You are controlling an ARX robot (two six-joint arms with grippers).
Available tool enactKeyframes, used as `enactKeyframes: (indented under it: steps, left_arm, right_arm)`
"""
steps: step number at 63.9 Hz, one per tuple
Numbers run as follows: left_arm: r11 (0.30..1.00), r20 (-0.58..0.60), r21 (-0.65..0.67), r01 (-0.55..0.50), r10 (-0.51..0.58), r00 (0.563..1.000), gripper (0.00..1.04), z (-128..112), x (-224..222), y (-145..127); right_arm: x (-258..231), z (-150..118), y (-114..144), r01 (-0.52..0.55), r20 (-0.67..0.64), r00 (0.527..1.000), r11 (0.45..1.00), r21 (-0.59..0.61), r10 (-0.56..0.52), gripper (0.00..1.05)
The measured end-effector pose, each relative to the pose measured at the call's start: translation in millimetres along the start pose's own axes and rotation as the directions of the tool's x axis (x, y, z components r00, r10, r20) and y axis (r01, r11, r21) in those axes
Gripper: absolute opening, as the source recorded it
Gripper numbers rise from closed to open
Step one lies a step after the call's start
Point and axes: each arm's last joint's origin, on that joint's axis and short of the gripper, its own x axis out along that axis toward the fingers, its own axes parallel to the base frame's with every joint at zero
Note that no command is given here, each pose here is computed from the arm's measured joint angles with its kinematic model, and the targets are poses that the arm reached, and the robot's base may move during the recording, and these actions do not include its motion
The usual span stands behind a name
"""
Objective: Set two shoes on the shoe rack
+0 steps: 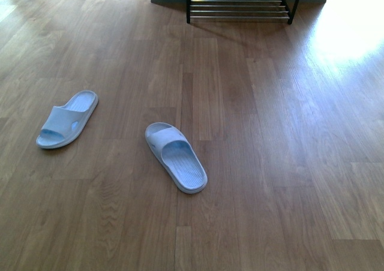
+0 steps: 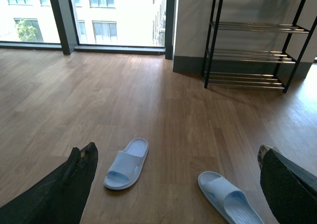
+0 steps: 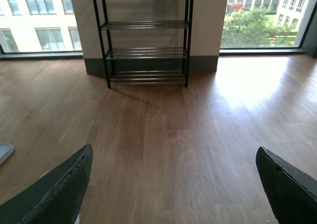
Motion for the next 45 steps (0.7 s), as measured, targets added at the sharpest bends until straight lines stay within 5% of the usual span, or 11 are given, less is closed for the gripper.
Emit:
enactKeyframes:
  steps: [45]
  left_arm:
    - [1.0,0.0,0.0,-0.005,0.005,1.0,0.95,0.0,0.0,0.1]
  right_arm:
    - [0.0,0.0,0.2,-0.006,0.0,1.0,1.0,0.0,0.006,0.96]
